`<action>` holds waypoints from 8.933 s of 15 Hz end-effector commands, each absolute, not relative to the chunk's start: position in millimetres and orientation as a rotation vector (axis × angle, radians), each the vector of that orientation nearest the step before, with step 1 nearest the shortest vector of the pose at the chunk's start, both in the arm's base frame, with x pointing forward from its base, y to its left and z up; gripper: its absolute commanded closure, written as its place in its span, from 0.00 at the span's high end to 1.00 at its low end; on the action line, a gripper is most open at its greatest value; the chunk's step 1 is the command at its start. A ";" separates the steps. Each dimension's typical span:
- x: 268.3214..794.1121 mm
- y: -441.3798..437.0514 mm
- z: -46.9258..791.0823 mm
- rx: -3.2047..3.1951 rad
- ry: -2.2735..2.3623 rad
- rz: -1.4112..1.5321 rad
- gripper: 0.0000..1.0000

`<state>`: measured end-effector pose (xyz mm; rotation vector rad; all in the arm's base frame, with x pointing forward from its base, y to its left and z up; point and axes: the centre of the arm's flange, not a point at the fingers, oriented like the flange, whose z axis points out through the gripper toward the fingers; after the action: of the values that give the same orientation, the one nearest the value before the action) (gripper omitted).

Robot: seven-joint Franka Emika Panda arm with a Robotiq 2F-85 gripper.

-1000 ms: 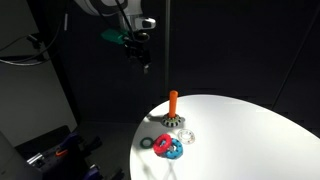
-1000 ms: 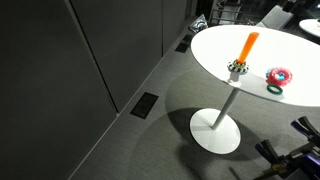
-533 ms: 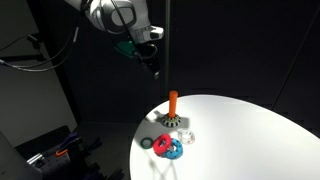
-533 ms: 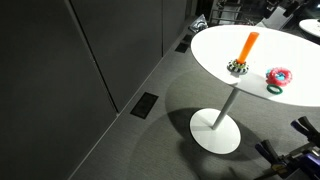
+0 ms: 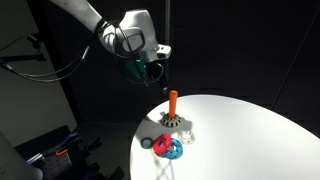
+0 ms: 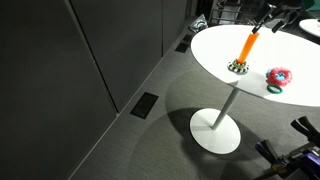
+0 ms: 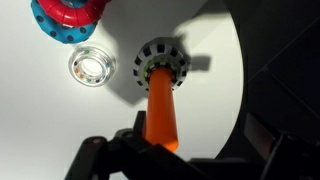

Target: Remove the top two circular objects on the orange object then put the pink object

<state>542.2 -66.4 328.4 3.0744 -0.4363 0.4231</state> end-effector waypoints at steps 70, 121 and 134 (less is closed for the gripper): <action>597.1 -86.1 298.4 2.839 -0.549 0.843 0.44; 485.7 -209.6 170.8 2.739 -0.807 0.444 1.00; 467.0 -194.7 216.4 2.880 -0.810 0.315 1.00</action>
<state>480.5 -193.8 196.8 2.8110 -0.8194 0.4072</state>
